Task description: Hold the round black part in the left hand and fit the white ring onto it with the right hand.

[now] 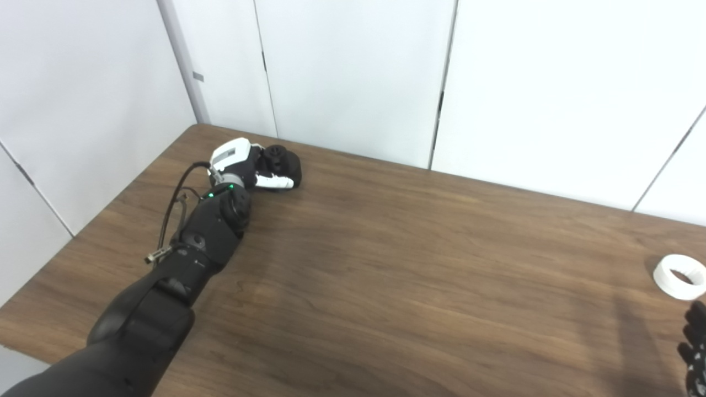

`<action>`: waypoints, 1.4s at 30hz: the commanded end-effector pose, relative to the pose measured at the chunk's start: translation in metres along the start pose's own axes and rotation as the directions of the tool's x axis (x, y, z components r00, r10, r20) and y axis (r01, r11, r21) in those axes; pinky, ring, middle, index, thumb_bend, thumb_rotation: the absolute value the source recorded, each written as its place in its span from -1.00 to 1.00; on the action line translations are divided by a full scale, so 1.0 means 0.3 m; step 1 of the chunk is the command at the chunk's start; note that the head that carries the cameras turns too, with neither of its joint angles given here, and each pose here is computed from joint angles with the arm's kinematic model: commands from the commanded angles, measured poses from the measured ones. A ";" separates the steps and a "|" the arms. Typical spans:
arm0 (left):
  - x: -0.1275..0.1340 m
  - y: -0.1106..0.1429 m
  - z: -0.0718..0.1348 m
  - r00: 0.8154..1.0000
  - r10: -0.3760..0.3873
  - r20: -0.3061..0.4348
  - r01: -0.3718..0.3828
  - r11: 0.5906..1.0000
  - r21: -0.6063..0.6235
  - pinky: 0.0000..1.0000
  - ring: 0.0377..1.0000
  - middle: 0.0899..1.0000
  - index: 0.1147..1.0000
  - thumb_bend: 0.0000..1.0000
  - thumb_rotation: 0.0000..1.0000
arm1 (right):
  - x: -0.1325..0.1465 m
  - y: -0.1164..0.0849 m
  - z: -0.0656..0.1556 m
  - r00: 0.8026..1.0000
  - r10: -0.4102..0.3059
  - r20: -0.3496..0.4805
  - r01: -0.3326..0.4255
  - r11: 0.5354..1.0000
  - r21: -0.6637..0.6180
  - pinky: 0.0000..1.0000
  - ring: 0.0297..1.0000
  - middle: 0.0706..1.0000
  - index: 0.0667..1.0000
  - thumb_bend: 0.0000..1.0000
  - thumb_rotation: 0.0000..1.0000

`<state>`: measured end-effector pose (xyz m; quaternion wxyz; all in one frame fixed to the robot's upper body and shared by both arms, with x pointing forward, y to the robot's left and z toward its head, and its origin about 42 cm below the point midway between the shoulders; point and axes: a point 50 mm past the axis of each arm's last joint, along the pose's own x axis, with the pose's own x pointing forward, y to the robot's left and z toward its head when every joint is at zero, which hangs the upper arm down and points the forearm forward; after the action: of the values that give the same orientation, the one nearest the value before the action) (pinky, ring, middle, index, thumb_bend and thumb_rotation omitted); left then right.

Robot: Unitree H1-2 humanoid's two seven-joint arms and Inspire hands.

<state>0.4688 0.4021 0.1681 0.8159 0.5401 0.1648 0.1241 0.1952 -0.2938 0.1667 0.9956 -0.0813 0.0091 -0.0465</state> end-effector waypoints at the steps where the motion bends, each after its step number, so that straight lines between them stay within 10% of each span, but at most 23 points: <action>1: 0.036 0.107 0.070 0.994 0.099 0.039 -0.099 0.995 -0.015 0.92 0.91 0.83 0.45 1.00 -0.01 | 0.014 -0.005 0.045 0.998 0.003 0.056 -0.003 1.000 0.014 1.00 1.00 1.00 1.00 -0.18 1.00; 10: 0.032 0.112 0.065 0.991 0.128 0.041 -0.124 0.988 -0.087 0.93 0.87 0.66 0.01 0.71 -0.50 | 0.022 -0.010 0.039 0.999 -0.005 0.043 0.002 0.998 0.069 1.00 1.00 1.00 1.00 -0.16 1.00; 12: 0.030 0.109 0.063 0.990 0.134 0.041 -0.130 0.987 -0.097 0.97 0.86 0.61 -0.13 0.19 -0.78 | 0.021 -0.010 0.040 0.999 -0.005 0.043 0.002 0.997 0.073 1.00 1.00 1.00 1.00 -0.18 1.00; 14: 0.029 0.103 0.062 0.990 0.139 0.037 -0.135 0.986 -0.095 0.95 0.83 0.57 -0.16 0.09 -0.85 | 0.021 -0.011 0.041 0.999 -0.003 0.045 -0.001 0.997 0.075 1.00 1.00 1.00 1.00 -0.20 1.00; 30: 0.010 0.080 0.053 0.986 0.149 0.070 -0.139 0.982 -0.129 0.94 0.80 0.54 -0.17 0.05 -0.90 | 0.015 -0.008 0.051 0.999 0.003 0.043 -0.006 0.998 0.062 1.00 1.00 1.00 1.00 -0.24 1.00; 42: -0.140 0.119 0.112 0.963 0.138 0.230 -0.104 0.983 -0.154 1.00 0.84 0.51 -0.18 0.05 -0.89 | 0.022 0.009 0.041 0.999 0.015 0.043 -0.017 0.998 0.057 1.00 1.00 1.00 1.00 -0.27 1.00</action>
<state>0.4364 0.3665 0.1857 0.8633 0.4907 0.0593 0.1021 0.1974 -0.2916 0.1659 0.9975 -0.0496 0.0283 -0.0408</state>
